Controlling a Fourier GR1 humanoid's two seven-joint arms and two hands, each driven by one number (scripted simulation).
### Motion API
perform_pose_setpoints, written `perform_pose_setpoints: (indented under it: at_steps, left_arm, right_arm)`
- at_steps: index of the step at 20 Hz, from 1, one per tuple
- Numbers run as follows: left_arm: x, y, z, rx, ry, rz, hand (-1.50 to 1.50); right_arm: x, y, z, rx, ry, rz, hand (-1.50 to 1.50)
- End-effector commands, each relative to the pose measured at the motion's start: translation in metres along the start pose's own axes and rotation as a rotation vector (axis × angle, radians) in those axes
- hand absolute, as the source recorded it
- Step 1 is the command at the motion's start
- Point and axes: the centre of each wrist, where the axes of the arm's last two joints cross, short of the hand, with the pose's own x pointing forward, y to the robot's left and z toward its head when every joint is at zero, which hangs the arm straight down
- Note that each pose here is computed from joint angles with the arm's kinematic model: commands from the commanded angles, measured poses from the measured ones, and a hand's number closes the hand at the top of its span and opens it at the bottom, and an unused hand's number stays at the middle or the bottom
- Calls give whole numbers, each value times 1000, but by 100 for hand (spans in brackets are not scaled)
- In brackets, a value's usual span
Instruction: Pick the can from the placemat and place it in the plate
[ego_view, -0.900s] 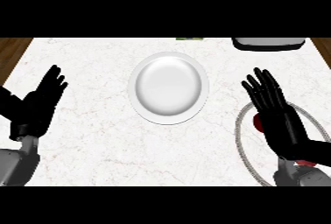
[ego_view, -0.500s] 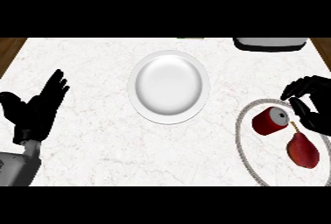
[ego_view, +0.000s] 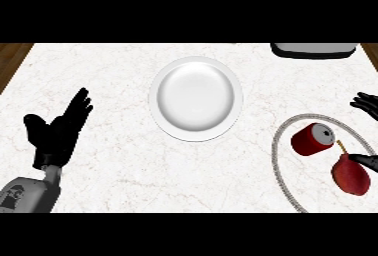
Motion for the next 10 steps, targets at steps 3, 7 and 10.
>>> perform_pose_setpoints:
  at_steps: [3,7,10]
  left_arm:
    - [-11,4,-5,4,19,11,0]
    - [-11,2,4,7,6,-6,0]
    - [-9,0,2,-4,11,7,0]
  right_arm:
    - [-5,-28,10,169,40,151,-150]
    - [16,-50,0,196,77,247,-150]
    - [22,-43,-27,252,98,284,-150]
